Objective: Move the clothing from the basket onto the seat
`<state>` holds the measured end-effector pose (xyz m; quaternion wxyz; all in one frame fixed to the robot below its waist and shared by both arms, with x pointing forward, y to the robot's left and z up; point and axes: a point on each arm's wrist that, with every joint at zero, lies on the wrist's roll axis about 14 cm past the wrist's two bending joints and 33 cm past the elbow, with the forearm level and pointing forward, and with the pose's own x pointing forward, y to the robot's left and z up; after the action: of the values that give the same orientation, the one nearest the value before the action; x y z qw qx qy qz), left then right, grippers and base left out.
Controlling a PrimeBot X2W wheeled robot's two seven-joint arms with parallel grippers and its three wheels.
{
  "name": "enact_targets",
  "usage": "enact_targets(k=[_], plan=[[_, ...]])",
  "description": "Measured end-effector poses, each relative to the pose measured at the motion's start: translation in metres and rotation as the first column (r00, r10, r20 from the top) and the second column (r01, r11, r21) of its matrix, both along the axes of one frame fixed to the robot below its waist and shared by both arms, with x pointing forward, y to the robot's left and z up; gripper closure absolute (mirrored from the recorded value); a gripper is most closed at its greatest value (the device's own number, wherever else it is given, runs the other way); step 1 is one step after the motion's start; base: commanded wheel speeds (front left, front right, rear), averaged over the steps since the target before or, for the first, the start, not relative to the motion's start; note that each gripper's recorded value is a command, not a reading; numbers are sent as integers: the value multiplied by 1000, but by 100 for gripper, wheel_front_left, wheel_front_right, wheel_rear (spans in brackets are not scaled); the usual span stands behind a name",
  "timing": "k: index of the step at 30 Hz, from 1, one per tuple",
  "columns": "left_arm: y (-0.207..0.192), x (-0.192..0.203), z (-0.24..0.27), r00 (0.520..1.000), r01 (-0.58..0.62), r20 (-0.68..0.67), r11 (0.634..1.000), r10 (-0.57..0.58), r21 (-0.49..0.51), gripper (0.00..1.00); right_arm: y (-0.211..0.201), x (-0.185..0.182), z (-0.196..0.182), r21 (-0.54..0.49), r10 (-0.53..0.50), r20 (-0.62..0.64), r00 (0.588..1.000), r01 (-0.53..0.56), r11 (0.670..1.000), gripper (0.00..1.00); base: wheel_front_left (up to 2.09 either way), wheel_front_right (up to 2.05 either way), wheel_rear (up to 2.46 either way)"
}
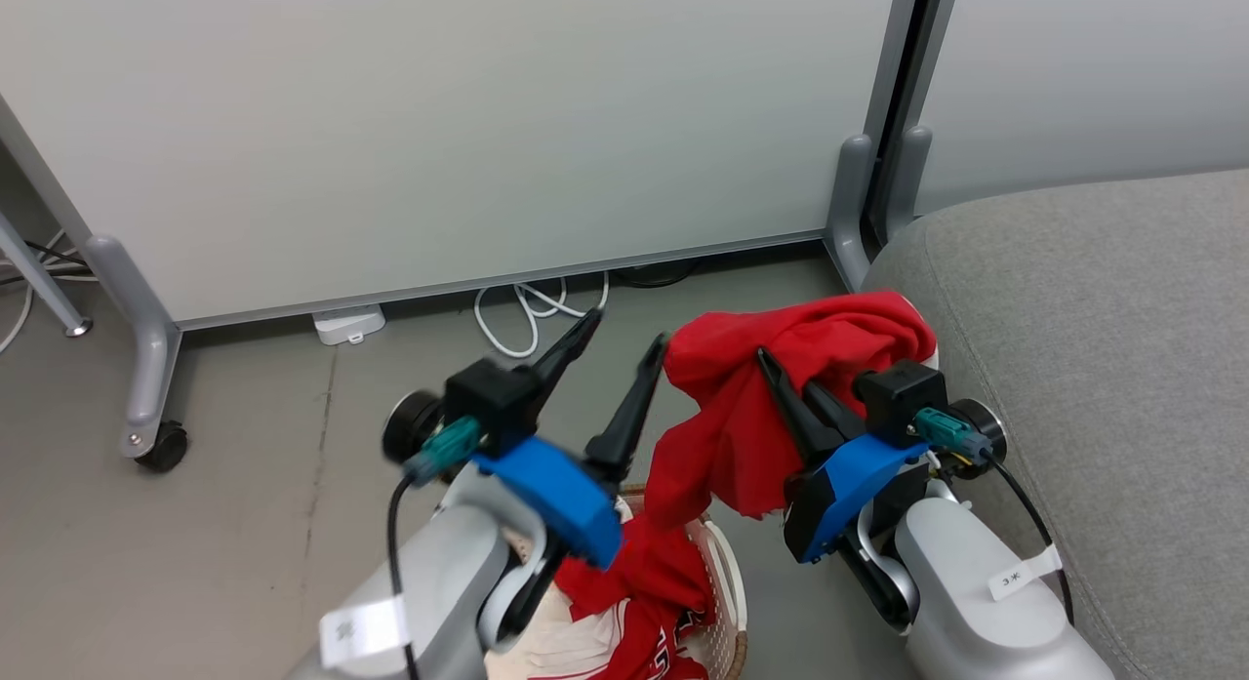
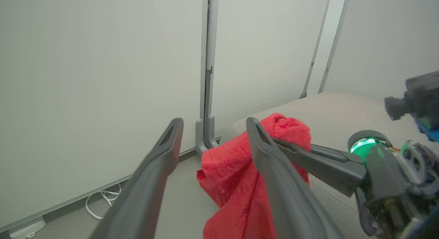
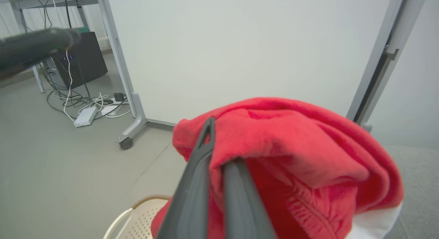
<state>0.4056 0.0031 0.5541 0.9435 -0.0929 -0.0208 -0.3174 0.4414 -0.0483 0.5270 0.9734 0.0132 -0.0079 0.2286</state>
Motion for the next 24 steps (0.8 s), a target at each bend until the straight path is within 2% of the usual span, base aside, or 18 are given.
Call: enact_targets(k=[14, 24], plan=[[68, -24, -56, 982, -172, -65, 984, 176, 51, 0, -8, -3, -1, 1, -21, 10, 1000, 21, 1000, 100, 0, 0, 0], [75, -31, -64, 974, -210, -76, 977, 213, 46, 0, -13, -3, -2, 12, -39, 6, 999, 38, 999, 100, 0, 0, 0]])
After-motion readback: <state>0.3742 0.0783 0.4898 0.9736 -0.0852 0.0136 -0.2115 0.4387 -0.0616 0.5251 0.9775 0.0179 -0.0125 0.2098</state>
